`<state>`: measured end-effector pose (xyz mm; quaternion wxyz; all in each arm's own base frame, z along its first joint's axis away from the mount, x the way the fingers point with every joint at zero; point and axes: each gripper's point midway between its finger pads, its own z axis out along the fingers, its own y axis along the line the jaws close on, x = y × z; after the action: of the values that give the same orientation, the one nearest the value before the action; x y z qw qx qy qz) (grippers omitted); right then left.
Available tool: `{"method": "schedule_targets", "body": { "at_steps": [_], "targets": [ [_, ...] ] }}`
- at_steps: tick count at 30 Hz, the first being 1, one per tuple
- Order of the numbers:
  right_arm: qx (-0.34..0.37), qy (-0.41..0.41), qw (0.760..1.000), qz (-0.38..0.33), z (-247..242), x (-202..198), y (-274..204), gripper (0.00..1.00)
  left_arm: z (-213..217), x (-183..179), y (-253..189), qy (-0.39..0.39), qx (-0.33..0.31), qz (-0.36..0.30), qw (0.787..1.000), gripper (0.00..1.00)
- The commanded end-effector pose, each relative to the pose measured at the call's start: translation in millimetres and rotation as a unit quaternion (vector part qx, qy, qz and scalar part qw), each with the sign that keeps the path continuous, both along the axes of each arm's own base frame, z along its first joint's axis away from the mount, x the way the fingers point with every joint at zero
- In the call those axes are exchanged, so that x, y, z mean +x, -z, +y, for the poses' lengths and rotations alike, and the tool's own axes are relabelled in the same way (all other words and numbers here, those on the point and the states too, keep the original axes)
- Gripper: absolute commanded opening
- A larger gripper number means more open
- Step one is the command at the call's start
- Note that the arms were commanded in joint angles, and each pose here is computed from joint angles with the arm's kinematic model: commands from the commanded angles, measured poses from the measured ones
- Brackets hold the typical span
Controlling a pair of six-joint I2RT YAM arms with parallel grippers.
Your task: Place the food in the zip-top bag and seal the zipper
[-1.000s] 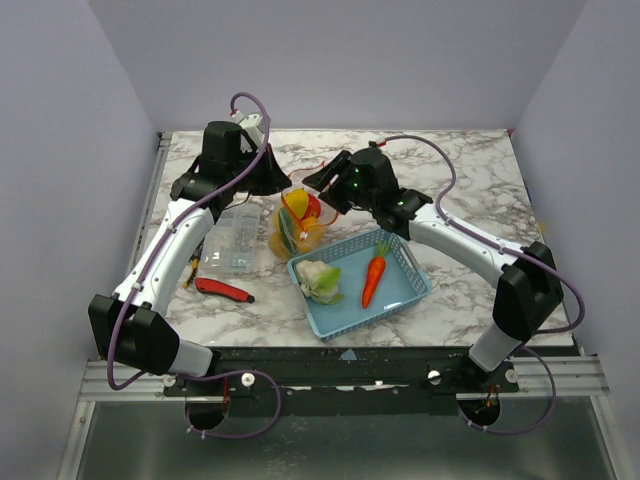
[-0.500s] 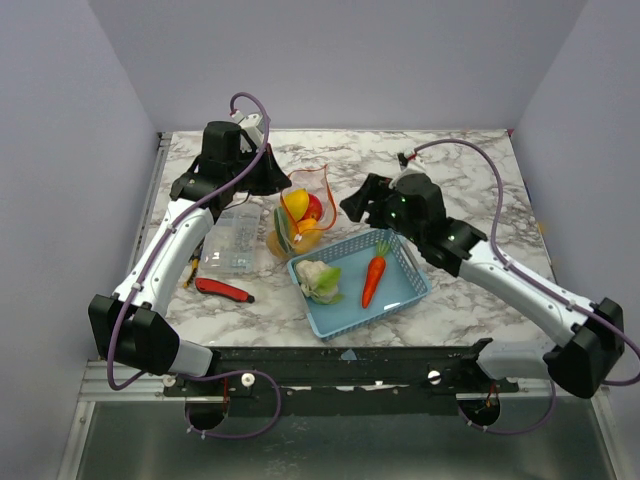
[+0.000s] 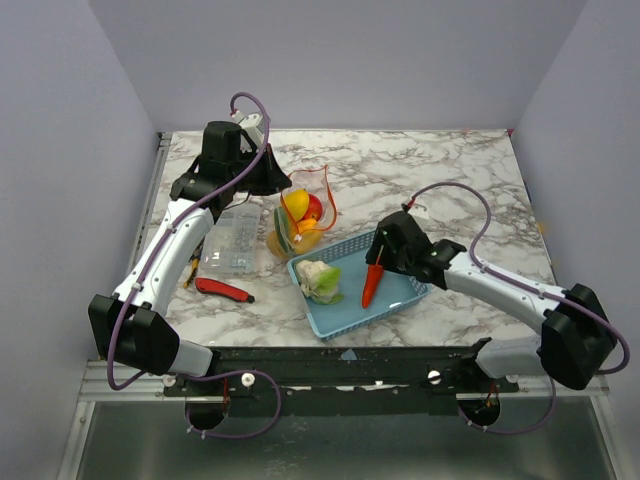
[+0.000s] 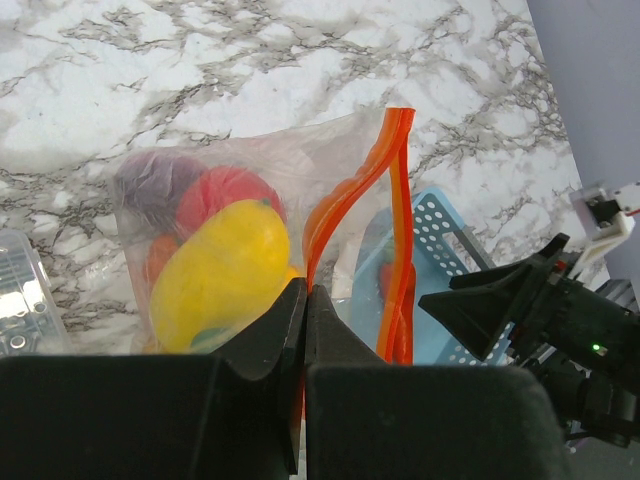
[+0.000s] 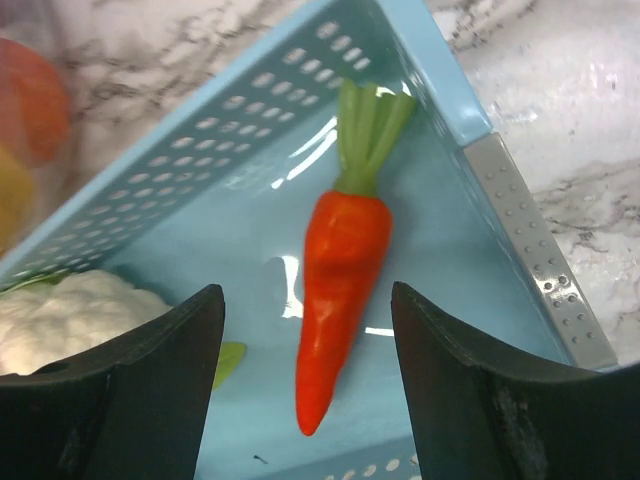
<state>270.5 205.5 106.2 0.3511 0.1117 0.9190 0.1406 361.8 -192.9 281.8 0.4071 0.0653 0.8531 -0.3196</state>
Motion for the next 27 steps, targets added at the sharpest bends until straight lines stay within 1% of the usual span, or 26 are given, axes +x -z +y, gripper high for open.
{"method": "schedule_targets", "body": {
  "at_steps": [1, 7, 10, 13, 15, 17, 22, 27],
  "targets": [
    [-0.029, 0.047, 0.998, 0.038, -9, 1, 22, 0.69, -2, -1, -11, 0.008, -0.012, -0.017, 1.0, 0.0],
    [-0.042, 0.06, 0.994, 0.077, -6, -1, 50, 0.65, -1, -1, -11, 0.007, -0.01, -0.019, 1.0, 0.0],
    [-0.047, 0.059, 0.993, 0.09, -5, -3, 61, 0.54, -2, -1, -10, 0.008, -0.011, -0.017, 1.0, 0.0],
    [-0.051, 0.063, 0.991, 0.105, -6, -7, 72, 0.48, -2, -2, -11, 0.008, -0.011, -0.017, 1.0, 0.0],
    [-0.053, 0.064, 0.99, 0.113, -6, -10, 79, 0.45, -1, -2, -12, 0.008, -0.011, -0.019, 1.0, 0.0],
    [-0.055, 0.064, 0.989, 0.119, -7, -11, 82, 0.4, -1, -2, -12, 0.008, -0.01, -0.019, 1.0, 0.0],
    [-0.048, 0.063, 0.99, 0.114, -7, -13, 70, 0.25, -1, -2, -12, 0.007, -0.01, -0.019, 1.0, 0.0],
    [-0.018, 0.064, 0.995, 0.07, -7, -8, 30, 0.14, -1, -2, -12, 0.008, -0.011, -0.019, 1.0, 0.0]
  ]
}}
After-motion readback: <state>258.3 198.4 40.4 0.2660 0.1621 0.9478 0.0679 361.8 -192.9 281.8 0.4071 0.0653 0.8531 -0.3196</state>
